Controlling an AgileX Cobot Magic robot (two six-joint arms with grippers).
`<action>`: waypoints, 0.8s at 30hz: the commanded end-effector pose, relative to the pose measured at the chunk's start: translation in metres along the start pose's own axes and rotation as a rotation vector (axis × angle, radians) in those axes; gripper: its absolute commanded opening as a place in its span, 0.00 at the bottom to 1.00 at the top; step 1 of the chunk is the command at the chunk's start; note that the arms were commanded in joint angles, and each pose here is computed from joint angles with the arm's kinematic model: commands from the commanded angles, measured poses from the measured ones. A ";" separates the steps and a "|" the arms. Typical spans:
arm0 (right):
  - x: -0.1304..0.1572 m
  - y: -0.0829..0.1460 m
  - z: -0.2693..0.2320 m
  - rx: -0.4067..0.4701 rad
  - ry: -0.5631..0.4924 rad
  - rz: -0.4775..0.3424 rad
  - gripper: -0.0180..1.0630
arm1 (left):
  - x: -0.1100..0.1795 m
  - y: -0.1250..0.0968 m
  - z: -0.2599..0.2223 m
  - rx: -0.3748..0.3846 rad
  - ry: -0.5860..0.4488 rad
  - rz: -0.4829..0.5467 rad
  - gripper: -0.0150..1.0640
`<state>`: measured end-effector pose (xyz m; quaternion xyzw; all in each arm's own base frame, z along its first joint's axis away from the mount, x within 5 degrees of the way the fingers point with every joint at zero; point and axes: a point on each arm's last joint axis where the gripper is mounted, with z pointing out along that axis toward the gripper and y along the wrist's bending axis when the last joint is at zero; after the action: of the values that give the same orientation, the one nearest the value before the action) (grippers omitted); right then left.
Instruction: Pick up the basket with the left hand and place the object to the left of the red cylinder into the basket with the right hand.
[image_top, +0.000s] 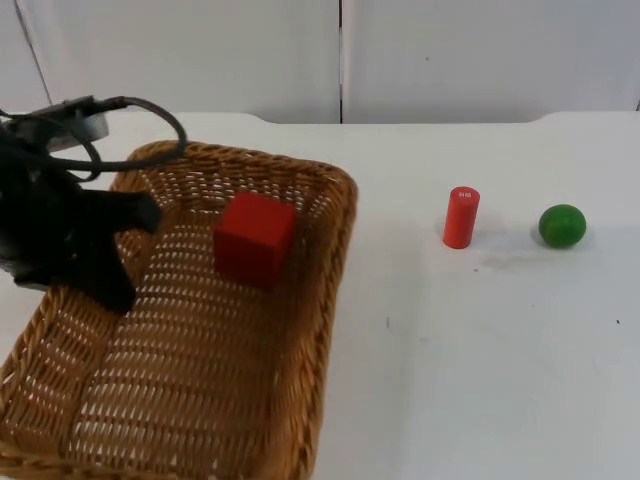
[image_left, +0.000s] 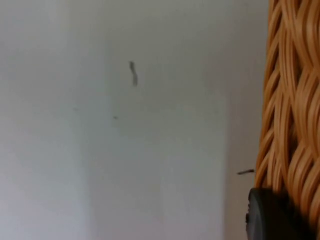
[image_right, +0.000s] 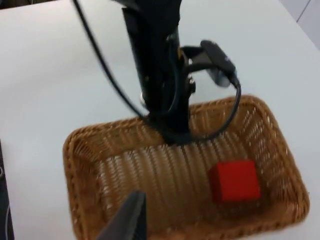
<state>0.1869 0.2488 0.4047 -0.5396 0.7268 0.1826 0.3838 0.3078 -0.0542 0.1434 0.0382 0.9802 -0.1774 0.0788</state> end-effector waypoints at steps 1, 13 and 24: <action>0.004 0.000 -0.007 0.022 -0.012 -0.012 0.99 | -0.009 0.010 -0.001 0.041 -0.033 -0.052 0.01; 0.016 0.006 -0.026 0.051 -0.063 -0.012 0.99 | -0.026 0.041 0.029 0.042 0.015 -0.072 0.01; 0.016 0.006 -0.027 0.052 -0.060 -0.014 0.99 | -0.030 0.047 0.046 0.044 0.035 -0.061 0.01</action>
<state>0.1706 0.2253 0.4053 -0.5322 0.7179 0.1765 0.4126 0.3466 -0.0269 0.0857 0.0176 0.9803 -0.1912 0.0464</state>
